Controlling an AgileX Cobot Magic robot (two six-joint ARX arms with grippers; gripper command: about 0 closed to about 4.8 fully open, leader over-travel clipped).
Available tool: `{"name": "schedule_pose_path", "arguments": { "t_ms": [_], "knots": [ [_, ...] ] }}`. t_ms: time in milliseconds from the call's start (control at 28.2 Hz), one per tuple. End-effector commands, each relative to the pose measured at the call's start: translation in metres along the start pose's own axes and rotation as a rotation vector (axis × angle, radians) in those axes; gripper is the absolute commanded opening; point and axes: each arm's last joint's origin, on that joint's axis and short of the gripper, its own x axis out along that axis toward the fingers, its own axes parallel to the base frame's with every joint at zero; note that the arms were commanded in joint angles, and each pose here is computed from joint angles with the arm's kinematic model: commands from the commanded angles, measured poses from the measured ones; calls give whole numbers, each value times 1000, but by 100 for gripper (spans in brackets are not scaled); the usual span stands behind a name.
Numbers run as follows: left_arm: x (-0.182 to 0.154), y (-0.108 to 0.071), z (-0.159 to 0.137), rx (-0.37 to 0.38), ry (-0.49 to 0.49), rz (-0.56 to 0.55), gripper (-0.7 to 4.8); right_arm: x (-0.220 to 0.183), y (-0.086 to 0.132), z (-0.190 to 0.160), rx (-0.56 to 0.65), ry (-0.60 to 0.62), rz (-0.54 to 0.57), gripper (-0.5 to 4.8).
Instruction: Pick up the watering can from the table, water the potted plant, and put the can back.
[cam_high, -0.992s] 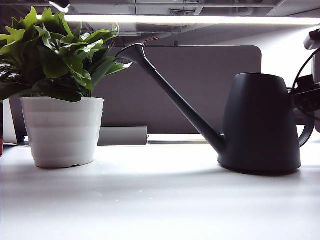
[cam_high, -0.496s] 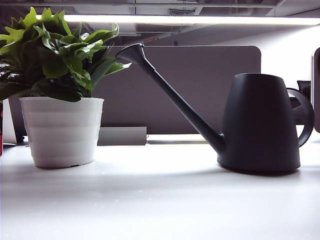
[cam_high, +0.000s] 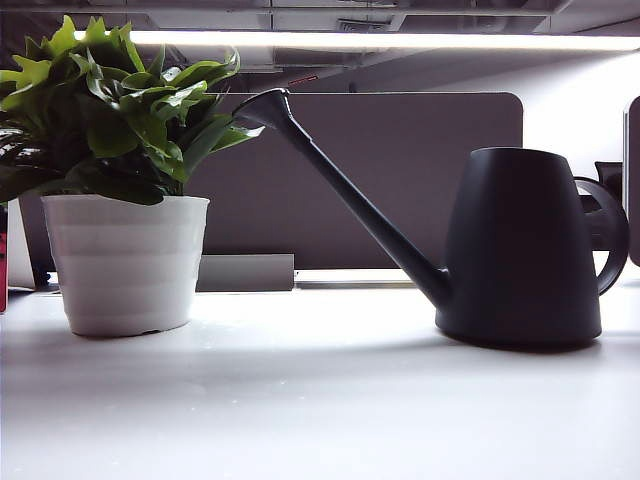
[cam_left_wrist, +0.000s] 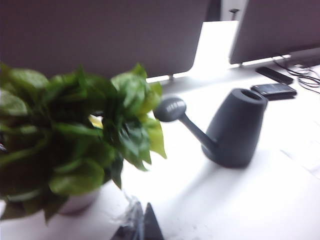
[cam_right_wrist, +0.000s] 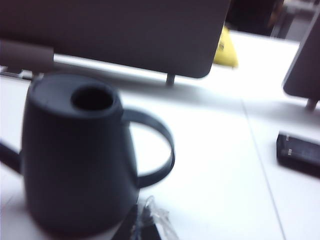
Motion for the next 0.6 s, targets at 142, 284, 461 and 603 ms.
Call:
{"name": "schedule_pose_path", "arguments": {
  "t_ms": [142,284,461,603],
  "knots": [
    [-1,4,-43,-47,-6,-64,-6,-28,6,-6,41,-20,-4,-1],
    [9,3,-68,-60,5,-80,-6,-34,6,-7,63,-133,-22,-1],
    [32,-2,-90,-129,-19,-110,-6,-27,9,-15,177,-196,54,-1],
    [51,-6,-109,-141,-69,-129,-6,-19,11,-34,230,-139,78,-1]
  ]
}}
